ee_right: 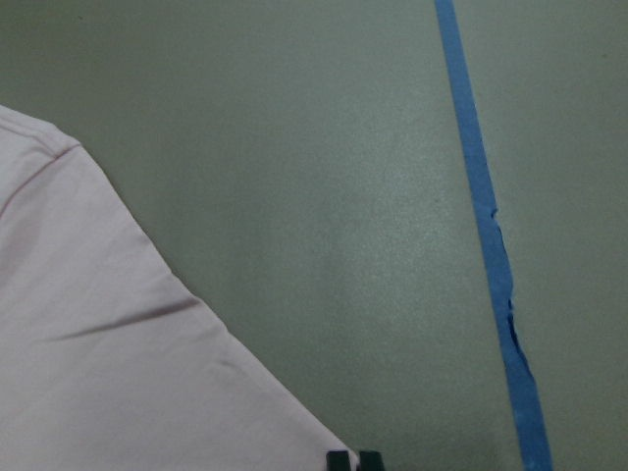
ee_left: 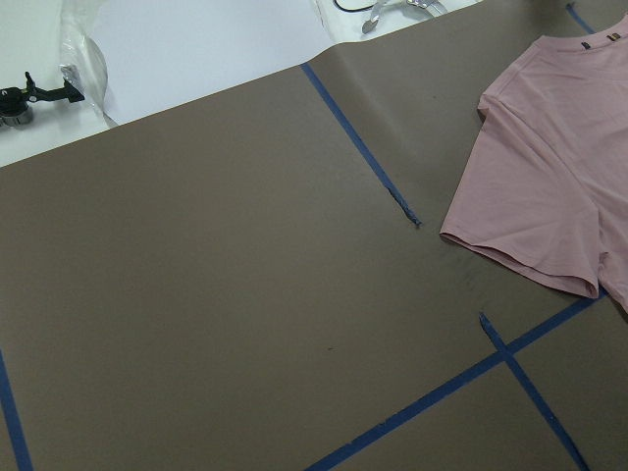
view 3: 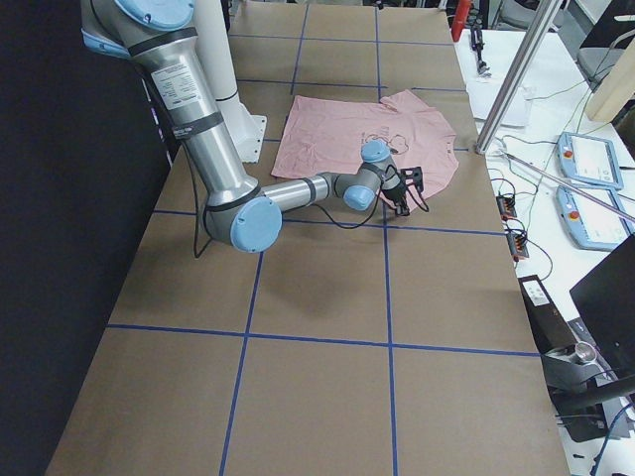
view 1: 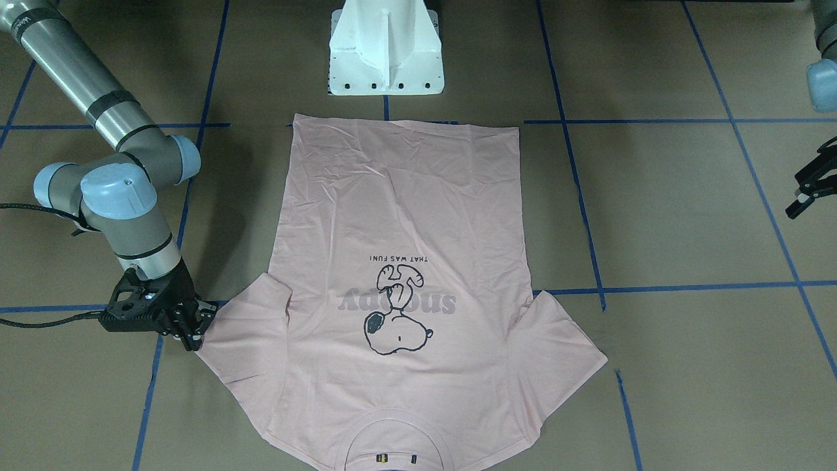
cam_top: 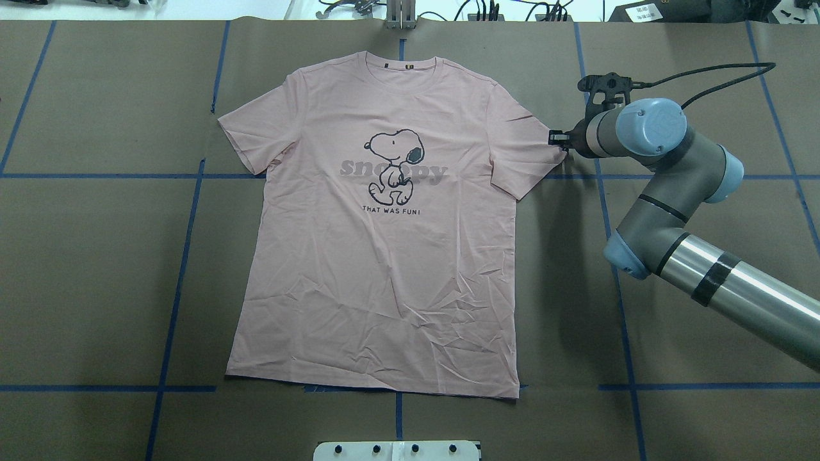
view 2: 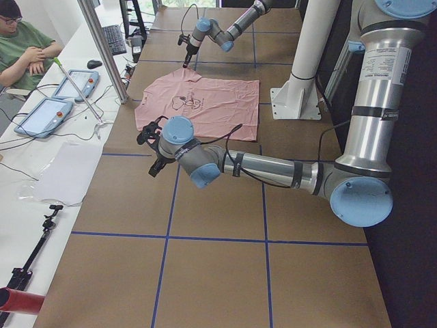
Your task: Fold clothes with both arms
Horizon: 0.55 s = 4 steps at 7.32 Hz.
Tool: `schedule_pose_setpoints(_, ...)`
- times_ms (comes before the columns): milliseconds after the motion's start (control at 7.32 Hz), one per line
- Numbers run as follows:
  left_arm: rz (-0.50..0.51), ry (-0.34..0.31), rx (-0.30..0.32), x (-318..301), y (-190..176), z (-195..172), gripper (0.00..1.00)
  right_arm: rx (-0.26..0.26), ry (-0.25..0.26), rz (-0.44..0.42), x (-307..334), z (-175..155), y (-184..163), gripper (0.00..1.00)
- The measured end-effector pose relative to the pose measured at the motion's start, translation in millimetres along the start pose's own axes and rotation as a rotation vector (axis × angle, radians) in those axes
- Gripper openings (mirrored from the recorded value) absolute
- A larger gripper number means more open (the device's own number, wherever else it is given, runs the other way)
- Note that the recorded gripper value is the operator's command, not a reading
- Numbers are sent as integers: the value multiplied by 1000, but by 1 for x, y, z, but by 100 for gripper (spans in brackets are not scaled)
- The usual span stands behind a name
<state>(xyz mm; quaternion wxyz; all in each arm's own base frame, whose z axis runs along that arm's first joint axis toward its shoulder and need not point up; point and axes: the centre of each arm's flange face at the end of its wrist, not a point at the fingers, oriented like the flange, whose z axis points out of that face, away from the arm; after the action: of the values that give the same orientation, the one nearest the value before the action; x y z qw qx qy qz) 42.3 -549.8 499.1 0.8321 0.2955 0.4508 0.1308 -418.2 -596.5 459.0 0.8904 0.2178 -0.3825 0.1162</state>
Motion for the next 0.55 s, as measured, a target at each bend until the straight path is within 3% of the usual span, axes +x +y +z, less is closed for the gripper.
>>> schedule_pose_setpoints(273,0,0,0,0,0,0,100,1,-1,5,-6,-3,-2,0)
schedule_pose_setpoints(546,-1,0,-1,0,0,0,100,-18,32,23,-51,-32,-14,0)
